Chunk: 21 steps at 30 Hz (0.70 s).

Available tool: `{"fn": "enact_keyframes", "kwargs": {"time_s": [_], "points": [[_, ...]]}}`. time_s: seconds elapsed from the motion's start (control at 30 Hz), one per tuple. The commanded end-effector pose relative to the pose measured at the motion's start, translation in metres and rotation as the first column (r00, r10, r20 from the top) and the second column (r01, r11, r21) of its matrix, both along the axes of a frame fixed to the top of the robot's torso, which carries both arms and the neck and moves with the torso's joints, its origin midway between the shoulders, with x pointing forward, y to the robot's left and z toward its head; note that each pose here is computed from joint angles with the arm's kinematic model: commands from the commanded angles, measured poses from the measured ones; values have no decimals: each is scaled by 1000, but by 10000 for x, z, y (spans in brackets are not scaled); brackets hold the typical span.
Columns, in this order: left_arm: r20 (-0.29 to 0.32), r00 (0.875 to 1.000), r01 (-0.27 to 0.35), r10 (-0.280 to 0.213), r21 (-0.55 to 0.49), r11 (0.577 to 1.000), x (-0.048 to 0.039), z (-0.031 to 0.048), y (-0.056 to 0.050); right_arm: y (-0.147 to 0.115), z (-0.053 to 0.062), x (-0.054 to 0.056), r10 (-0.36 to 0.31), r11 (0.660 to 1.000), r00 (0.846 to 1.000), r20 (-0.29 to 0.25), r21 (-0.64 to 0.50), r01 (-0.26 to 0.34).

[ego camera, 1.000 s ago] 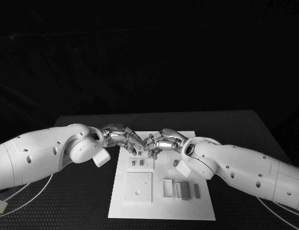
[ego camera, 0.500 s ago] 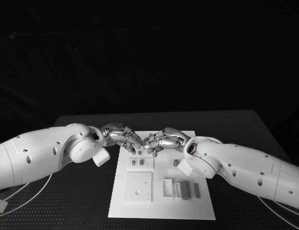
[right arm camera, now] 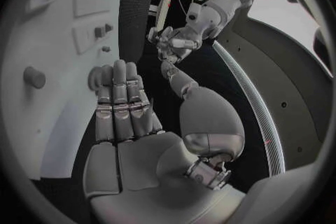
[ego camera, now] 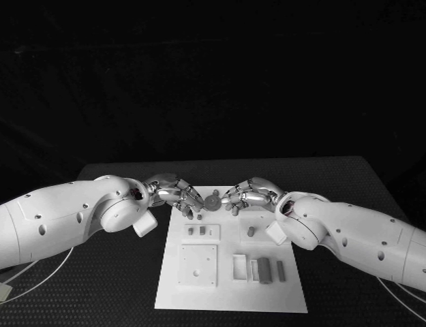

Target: Assemble the parts on the task board

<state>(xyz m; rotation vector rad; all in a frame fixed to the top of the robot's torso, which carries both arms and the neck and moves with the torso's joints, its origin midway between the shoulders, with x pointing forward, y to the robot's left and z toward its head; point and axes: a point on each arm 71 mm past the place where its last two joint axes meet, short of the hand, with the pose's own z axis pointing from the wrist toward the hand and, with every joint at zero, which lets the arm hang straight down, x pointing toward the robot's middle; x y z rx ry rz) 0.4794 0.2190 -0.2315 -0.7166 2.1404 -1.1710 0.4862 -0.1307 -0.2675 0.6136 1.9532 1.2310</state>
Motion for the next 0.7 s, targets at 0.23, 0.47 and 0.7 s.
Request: {"fn": "enact_keyframes", "kwargs": {"time_s": [0.23, 0.47, 0.7], "points": [[422, 858, 106, -291, 409, 906, -142, 88, -218, -286, 378, 301, -160, 985, 977, 143, 93, 148], [529, 685, 137, -501, 583, 801, -360, 67, -417, -421, 487, 422, -200, 978, 963, 181, 92, 186], [536, 557, 168, -634, 675, 718, -596, -42, -571, -493, 498, 481, -219, 975, 956, 194, 88, 205]]}}
